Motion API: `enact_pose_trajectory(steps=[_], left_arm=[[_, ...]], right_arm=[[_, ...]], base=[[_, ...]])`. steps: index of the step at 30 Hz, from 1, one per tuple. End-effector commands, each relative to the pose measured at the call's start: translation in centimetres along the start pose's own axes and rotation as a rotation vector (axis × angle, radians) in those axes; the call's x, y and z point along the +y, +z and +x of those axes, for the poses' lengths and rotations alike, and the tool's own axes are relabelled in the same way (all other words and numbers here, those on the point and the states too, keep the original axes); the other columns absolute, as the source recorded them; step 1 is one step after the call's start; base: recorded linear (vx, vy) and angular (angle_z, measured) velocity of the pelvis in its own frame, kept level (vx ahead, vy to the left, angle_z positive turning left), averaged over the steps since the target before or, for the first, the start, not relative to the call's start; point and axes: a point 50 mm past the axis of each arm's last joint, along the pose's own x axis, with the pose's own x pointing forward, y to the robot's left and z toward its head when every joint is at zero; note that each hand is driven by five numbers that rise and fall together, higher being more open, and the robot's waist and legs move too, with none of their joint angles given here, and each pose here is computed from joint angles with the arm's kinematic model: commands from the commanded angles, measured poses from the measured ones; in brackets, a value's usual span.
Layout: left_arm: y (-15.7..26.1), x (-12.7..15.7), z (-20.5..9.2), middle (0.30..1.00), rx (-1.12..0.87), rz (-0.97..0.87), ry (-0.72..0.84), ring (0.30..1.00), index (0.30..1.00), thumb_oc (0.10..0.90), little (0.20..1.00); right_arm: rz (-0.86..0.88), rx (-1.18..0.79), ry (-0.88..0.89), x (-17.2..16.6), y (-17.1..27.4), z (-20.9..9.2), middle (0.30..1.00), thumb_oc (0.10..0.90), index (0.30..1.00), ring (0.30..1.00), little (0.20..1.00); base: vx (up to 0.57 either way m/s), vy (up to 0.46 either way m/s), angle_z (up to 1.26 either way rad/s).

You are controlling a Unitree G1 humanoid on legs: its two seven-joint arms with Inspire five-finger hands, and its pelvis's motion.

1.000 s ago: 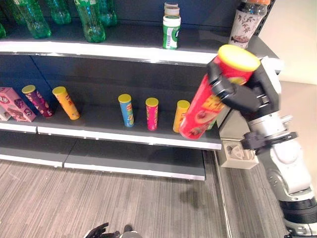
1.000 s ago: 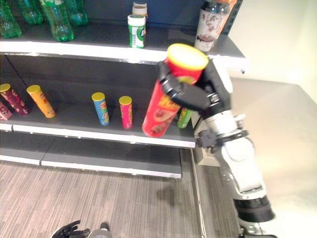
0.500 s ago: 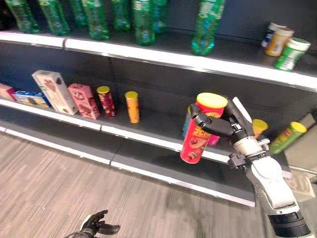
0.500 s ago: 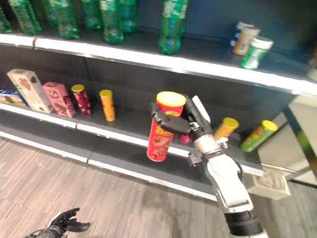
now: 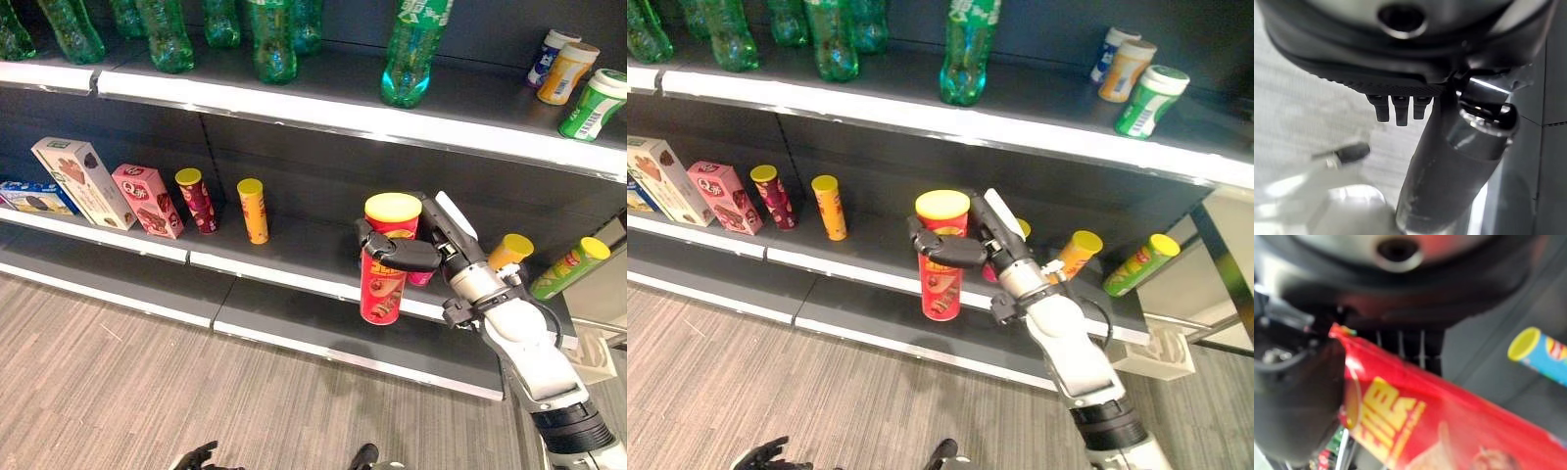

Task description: Put the goods on the table back onto the shelves and tidy them up.

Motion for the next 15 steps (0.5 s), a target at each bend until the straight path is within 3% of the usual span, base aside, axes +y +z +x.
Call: enact_pose_trajectory(steps=[1, 7, 15], left_arm=[[1.3, 1.2, -0.2, 0.9, -0.069, 0.034, 0.014, 0.9, 0.9, 0.8, 0.9], [1.1, 1.1, -0.2, 0.9, -0.062, 0.023, 0.028, 0.9, 0.9, 0.8, 0.9], [2.0, 1.2, 0.0, 0.9, -0.083, 0.122, 0.009, 0.9, 0.9, 0.8, 0.9]], right_arm=[[-0.028, -0.325, -0.137, -2.4, 6.0, 2.0, 0.3, 0.4, 0.3, 0.3, 0.3], [-0.045, -0.329, -0.142, -2.1, 6.1, 2.3, 0.3, 0.4, 0.3, 0.3, 0.3], [-0.149, -0.311, -0.172, -2.1, 6.0, 1.9, 0.3, 0.4, 0.3, 0.3, 0.3]], base=[[0.06, -0.037, -0.1], [0.07, 0.097, 0.02], [0.16, 0.28, -0.34]])
